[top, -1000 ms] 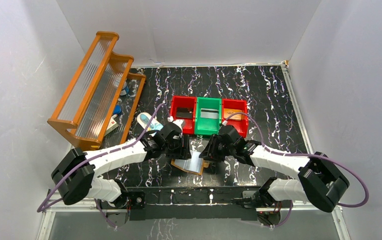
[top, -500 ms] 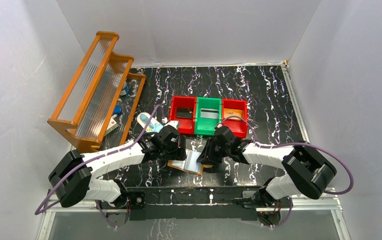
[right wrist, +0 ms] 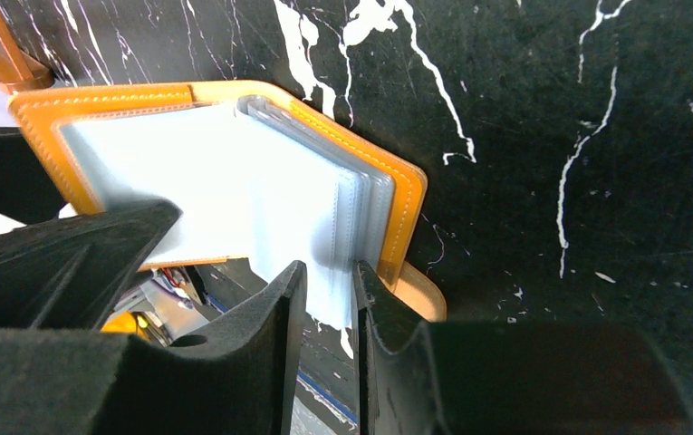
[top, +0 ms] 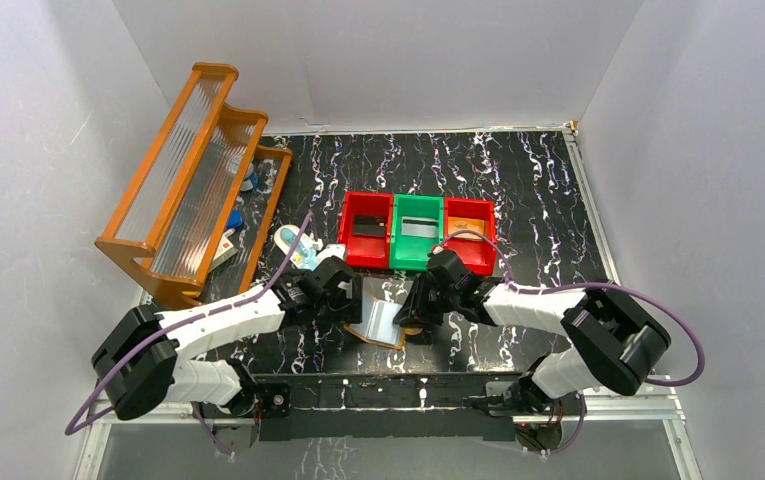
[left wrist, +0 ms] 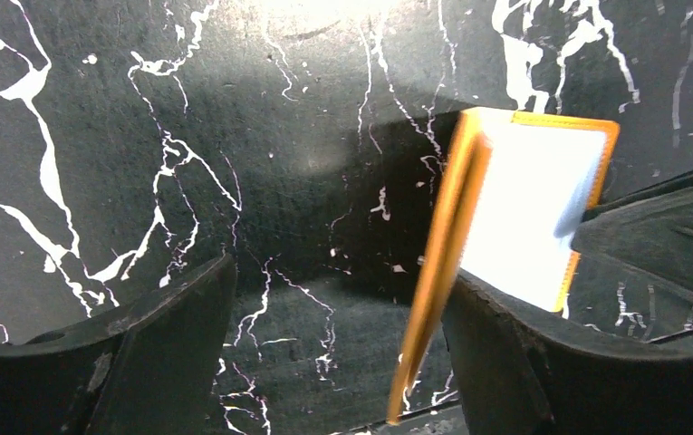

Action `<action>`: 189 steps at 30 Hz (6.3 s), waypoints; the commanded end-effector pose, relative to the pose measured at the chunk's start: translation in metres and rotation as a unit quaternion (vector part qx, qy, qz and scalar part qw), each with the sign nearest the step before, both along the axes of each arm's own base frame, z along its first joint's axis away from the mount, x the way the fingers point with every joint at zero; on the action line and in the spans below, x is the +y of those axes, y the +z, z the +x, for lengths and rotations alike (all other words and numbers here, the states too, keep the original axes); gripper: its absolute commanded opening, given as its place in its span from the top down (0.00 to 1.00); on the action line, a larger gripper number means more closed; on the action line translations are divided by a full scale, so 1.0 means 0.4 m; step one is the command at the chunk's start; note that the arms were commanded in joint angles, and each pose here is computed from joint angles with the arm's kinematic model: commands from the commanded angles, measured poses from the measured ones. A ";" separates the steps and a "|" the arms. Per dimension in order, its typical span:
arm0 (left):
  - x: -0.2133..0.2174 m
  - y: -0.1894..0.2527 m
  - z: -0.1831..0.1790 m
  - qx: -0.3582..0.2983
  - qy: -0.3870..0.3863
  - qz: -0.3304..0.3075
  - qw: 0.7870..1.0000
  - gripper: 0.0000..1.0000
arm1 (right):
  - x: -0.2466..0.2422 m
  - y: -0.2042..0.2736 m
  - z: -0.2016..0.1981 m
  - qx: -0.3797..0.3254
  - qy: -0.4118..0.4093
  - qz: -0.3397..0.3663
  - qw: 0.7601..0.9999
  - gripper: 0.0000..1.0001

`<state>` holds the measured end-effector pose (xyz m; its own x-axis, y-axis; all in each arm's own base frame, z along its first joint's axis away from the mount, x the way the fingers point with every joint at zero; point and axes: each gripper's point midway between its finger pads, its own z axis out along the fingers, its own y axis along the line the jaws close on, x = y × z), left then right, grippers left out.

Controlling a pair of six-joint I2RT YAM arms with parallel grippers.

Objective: Take the credit cards out of the card holder

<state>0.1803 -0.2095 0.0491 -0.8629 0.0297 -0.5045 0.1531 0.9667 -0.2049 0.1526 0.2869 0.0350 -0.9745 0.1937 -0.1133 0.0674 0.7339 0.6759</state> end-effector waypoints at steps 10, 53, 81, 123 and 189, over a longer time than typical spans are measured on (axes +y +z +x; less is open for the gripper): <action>-0.080 0.020 -0.024 0.017 -0.060 -0.064 0.996 0.69 | 0.036 0.073 0.037 -0.031 0.000 0.027 0.999 0.65; -0.039 -0.009 -0.079 0.044 0.027 -0.133 0.990 0.65 | 0.266 0.152 0.027 -0.008 0.077 0.179 0.981 0.51; -0.053 0.075 -0.061 -0.010 0.010 -0.185 0.983 0.74 | 0.234 0.039 0.047 -0.008 0.022 0.096 0.995 0.66; -0.156 -0.054 -0.060 0.079 -0.037 -0.281 0.956 0.67 | 0.010 -0.106 -0.027 -0.008 -0.042 -0.025 0.999 0.63; -0.224 0.080 -0.048 0.108 -0.122 -0.317 0.934 0.47 | 0.043 -0.039 0.001 -0.021 -0.054 0.008 0.998 0.61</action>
<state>0.1709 -0.2868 0.0718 -0.9436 -0.0451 -0.3280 0.2222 0.6479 -0.7286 0.1610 0.3212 0.0397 -0.9411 0.3005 -0.1549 0.0829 0.6494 0.7559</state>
